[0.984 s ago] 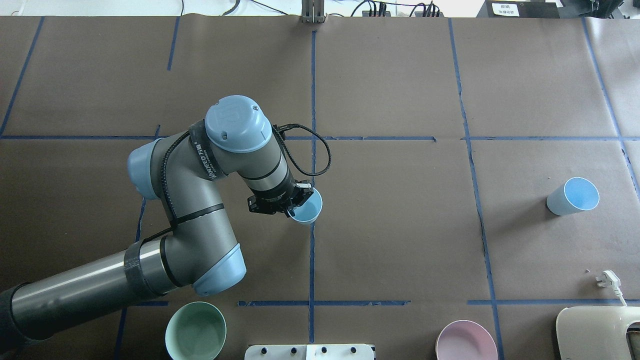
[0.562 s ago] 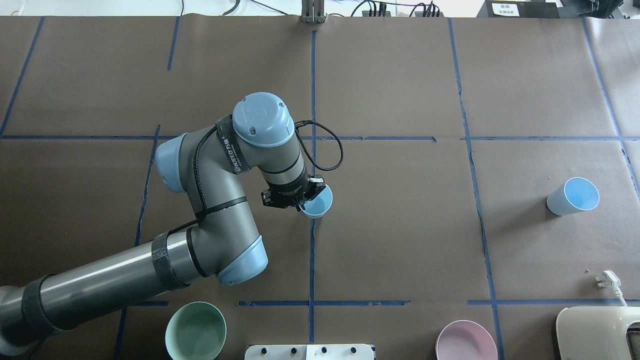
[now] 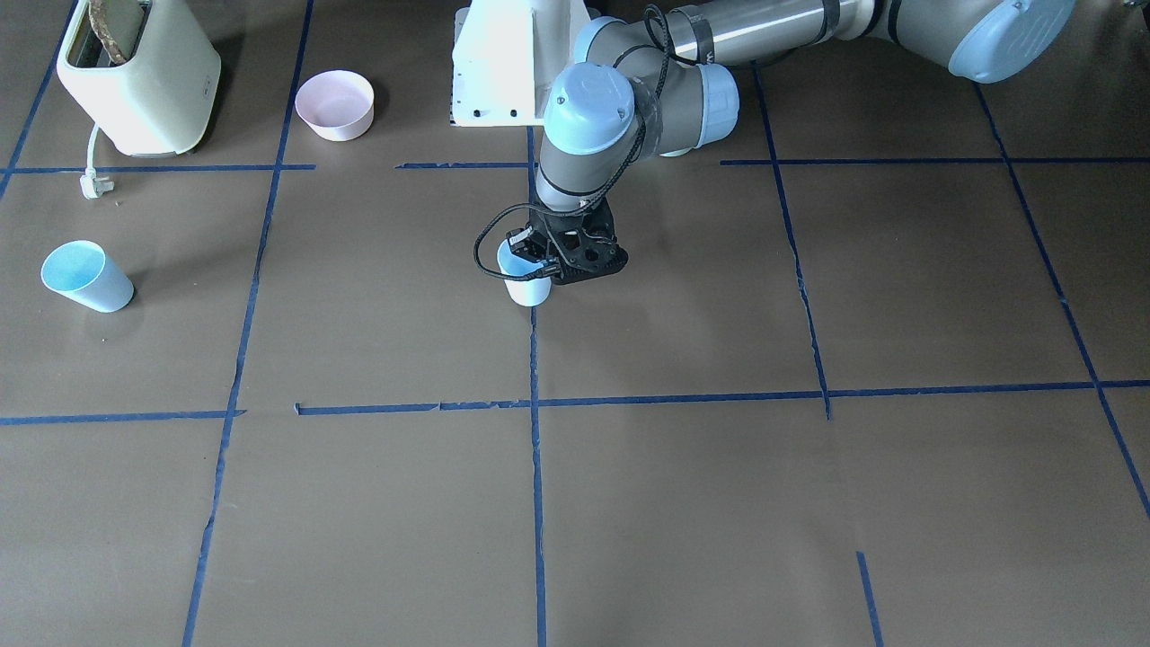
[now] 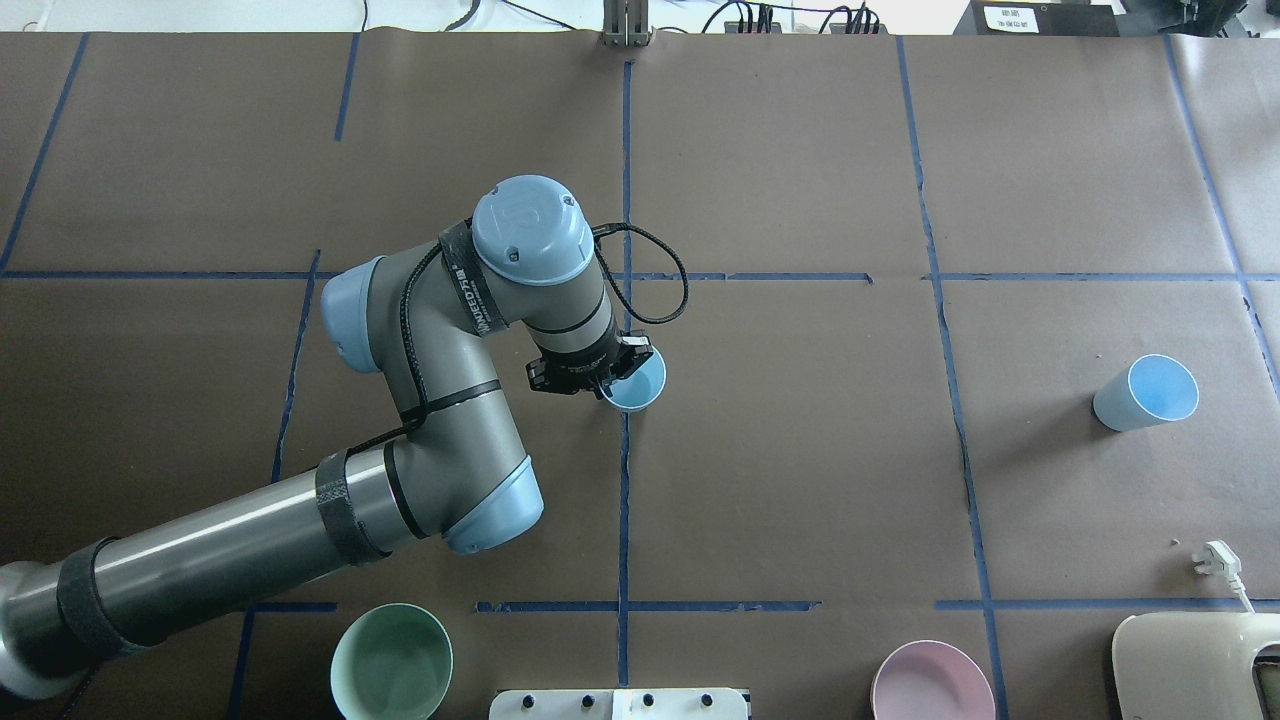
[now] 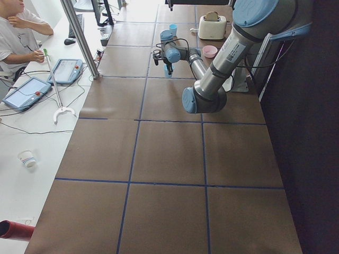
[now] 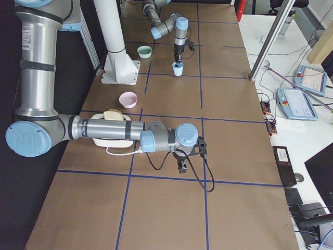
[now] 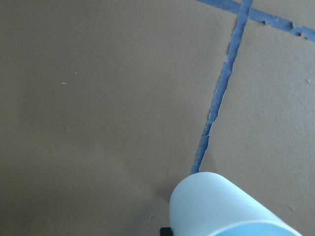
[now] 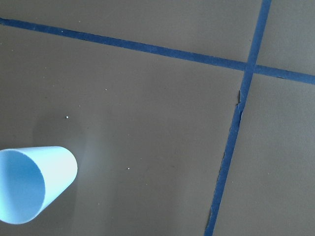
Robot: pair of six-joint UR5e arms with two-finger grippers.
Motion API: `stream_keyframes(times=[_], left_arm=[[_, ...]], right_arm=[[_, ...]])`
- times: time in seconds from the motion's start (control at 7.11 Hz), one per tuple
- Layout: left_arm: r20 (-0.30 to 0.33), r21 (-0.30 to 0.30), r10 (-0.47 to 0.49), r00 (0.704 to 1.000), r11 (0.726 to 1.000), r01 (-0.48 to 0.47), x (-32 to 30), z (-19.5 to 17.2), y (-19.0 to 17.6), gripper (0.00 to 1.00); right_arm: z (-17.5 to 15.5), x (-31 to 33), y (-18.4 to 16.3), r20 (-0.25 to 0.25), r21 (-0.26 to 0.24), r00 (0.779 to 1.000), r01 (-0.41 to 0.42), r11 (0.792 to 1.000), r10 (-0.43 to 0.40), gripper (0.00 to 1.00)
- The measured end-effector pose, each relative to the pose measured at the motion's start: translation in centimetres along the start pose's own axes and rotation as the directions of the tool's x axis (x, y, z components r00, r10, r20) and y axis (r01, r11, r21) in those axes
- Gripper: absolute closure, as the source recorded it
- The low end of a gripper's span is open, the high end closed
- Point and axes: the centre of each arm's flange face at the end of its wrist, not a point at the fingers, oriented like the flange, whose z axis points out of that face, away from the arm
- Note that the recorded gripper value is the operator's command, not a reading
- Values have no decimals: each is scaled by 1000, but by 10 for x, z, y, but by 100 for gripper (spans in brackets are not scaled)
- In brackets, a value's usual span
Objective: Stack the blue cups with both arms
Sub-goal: 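Carry the light blue cup with the left gripper to the table center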
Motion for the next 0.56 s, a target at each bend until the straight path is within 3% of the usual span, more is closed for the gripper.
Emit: stream_keyframes(times=[0.56], left_arm=[[-17, 24, -11, 1000, 1000, 11, 4, 7, -18, 95]], right_arm=[[3, 3, 6, 0, -6, 1000, -7, 1000, 7, 0]])
